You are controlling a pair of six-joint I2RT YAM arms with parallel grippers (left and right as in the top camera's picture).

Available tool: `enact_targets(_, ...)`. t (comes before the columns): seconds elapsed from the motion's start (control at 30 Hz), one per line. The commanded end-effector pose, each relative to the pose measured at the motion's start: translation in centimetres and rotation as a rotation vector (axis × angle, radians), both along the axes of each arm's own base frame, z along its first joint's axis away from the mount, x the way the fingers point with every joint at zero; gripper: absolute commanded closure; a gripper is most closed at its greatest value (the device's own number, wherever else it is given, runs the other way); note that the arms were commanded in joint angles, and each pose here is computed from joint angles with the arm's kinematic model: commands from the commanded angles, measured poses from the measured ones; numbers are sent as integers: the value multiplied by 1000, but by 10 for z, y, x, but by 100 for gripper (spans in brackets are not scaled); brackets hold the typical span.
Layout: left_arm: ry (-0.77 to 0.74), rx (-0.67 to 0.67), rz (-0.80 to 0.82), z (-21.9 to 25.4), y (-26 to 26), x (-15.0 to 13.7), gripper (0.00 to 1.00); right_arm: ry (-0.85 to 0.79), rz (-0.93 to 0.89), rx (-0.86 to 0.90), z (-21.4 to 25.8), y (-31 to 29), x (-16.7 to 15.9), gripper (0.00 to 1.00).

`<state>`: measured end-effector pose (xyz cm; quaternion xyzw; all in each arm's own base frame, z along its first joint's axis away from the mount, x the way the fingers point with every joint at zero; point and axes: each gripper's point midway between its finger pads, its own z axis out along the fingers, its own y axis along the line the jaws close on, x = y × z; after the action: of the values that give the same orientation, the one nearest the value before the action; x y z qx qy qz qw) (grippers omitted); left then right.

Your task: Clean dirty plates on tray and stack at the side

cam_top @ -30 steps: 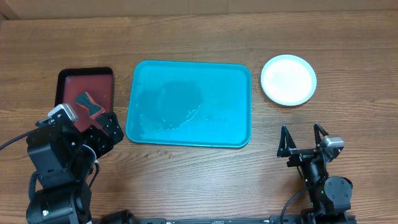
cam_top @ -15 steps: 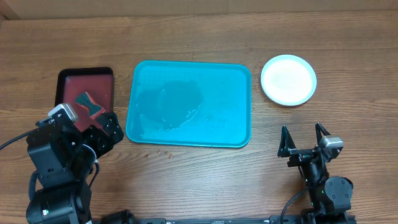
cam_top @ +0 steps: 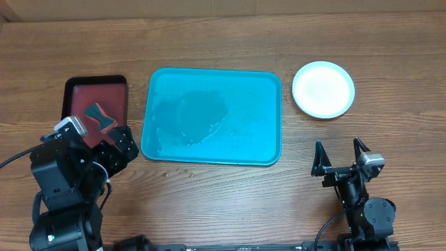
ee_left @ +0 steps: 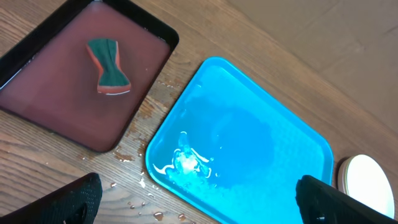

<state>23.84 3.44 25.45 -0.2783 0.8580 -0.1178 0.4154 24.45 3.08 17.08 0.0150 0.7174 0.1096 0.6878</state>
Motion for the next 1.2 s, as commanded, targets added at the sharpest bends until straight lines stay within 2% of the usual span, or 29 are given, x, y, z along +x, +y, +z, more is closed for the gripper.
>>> enact_targets(0.0, 9, -16, -3, -3, -2, 0, 0, -8, -7, -4, -1, -2, 0, 0)
enact_targets(0.23, 14, -6, -13, -4, -4, 0, 0, -7, -7, -4, -1, -2, 0, 0)
enact_targets(0.37, 33, 73, 27, -5, 4, -2, 0, -7, -7, -4, -1, -2, 0, 0)
enact_targets(0.47, 66, 80, -22, -12, -8, -6, 0, -7, -7, -4, -1, -2, 0, 0)
enact_targets(0.67, 46, 217, -58, -6, -12, -14, 0, -7, -7, -4, -1, -2, 0, 0)
enact_targets(0.93, -132, 338, -175, -13, -23, -18, 0, -7, -7, -3, -1, -2, 0, 0)
enact_targets(1.07, -312, 392, -324, -15, -45, -13, 0, -7, -7, -3, -1, -2, 0, 0)
enact_targets(1.17, -413, 421, -346, -15, -51, -9, 0, -7, -7, -3, -1, -2, 0, 0)
